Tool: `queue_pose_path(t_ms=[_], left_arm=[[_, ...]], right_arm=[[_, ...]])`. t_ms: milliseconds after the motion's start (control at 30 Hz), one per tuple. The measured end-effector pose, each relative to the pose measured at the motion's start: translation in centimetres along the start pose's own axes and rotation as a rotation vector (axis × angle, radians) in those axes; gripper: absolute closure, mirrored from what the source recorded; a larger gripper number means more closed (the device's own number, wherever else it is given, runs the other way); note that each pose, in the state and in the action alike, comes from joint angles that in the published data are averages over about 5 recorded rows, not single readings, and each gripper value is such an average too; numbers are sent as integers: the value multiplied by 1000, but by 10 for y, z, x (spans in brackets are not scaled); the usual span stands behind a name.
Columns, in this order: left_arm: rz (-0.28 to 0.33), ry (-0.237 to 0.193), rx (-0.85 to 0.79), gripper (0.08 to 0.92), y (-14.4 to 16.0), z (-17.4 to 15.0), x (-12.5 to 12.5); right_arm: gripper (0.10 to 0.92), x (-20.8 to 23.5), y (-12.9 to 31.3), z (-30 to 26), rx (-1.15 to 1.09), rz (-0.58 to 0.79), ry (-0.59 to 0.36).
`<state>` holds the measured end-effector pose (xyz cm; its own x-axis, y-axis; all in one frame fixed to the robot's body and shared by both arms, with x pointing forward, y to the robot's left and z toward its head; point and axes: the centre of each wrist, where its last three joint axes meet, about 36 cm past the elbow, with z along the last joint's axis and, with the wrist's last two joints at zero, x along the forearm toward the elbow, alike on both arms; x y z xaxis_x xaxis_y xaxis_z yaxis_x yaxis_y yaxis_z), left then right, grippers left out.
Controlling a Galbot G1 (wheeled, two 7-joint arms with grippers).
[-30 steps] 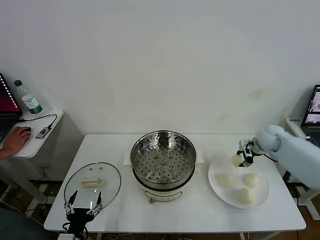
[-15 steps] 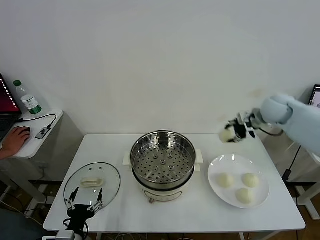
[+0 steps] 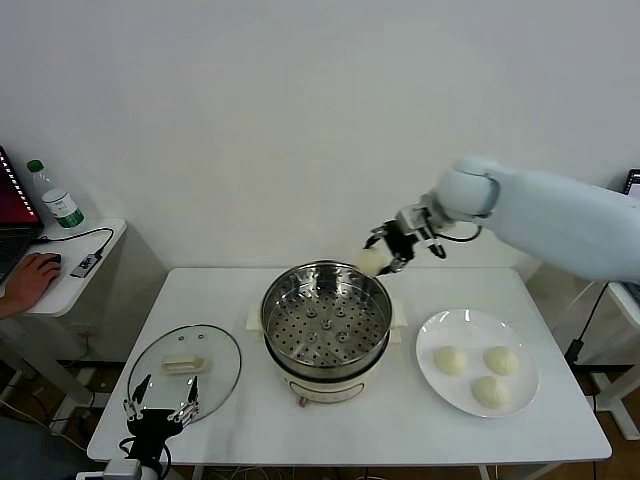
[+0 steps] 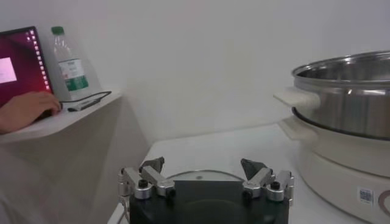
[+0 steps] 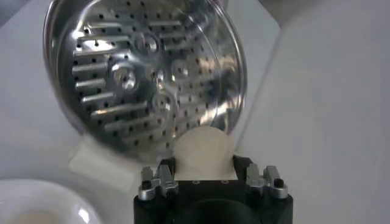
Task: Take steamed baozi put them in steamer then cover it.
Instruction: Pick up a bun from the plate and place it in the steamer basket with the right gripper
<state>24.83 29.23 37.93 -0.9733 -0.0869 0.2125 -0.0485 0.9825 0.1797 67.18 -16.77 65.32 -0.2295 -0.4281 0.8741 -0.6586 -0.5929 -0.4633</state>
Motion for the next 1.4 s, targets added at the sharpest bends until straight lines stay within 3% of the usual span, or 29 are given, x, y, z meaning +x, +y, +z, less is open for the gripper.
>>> queue_pose_path(t_ms=[733,933,1167,1400], left_arm=[[-23,-18,14,177,4,-7,1],[-26,-19,13,177,4,-7,1],[-31,-20,18,177,4,-7,0],[-27,-25,18,177,3,-9,-2]], right_arm=[[419,-97,-44,-31,512,-136,41],[355,-114,-44,-33,569,-160,39],[209,-108,-47,-32,581,-171,49],[200,-60,-47,-33,464,-160,77]])
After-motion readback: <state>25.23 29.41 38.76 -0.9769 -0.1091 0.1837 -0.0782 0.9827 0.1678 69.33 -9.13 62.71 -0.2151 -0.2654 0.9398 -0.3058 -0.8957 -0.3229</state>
